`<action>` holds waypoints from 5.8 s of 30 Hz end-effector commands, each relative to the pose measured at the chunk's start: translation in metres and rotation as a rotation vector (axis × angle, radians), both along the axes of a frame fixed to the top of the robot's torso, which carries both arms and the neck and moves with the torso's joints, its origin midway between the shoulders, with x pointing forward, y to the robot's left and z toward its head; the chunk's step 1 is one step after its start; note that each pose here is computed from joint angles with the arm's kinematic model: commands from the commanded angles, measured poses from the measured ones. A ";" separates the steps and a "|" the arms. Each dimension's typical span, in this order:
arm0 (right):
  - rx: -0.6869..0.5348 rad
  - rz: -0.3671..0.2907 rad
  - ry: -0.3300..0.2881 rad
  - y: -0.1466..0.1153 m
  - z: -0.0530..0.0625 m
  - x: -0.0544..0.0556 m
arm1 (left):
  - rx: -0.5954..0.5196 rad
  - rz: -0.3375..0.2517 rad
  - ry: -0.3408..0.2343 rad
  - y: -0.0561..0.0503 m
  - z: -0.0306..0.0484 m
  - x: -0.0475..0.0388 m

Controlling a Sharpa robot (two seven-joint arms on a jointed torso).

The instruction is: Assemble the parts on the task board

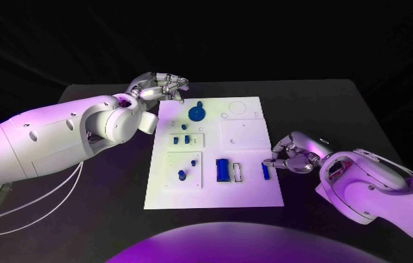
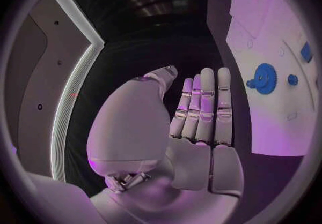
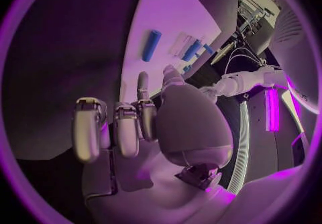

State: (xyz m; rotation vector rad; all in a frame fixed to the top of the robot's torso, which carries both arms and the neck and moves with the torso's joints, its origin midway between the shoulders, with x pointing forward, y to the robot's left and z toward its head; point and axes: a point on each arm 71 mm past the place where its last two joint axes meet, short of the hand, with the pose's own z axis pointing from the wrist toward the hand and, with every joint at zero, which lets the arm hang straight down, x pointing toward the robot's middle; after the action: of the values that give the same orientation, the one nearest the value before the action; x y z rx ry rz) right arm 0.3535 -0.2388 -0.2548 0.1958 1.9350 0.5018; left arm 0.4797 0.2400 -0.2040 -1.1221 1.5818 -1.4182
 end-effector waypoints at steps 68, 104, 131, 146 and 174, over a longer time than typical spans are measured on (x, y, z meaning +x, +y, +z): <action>0.140 0.048 0.059 0.061 -0.018 -0.010 | -0.010 -0.025 -0.006 -0.004 0.0008 -0.0006; 0.037 0.083 0.137 0.079 -0.032 -0.004 | -0.011 -0.035 0.001 -0.005 0.0004 -0.0009; 0.054 0.103 0.160 0.085 -0.032 -0.006 | -0.011 -0.035 0.003 -0.005 0.0004 -0.0013; 0.060 0.104 0.153 0.080 -0.028 -0.010 | -0.008 -0.031 0.005 -0.002 -0.0003 -0.0002; 0.031 0.118 0.149 0.075 -0.034 -0.005 | -0.009 -0.036 0.006 -0.004 -0.0007 -0.0001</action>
State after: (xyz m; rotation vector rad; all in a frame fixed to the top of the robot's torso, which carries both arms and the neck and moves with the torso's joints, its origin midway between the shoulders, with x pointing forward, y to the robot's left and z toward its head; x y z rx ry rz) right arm 0.3489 -0.1645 -0.2868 0.1723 2.0900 0.6132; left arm 0.4802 0.2383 -0.2057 -1.1210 1.6013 -1.4261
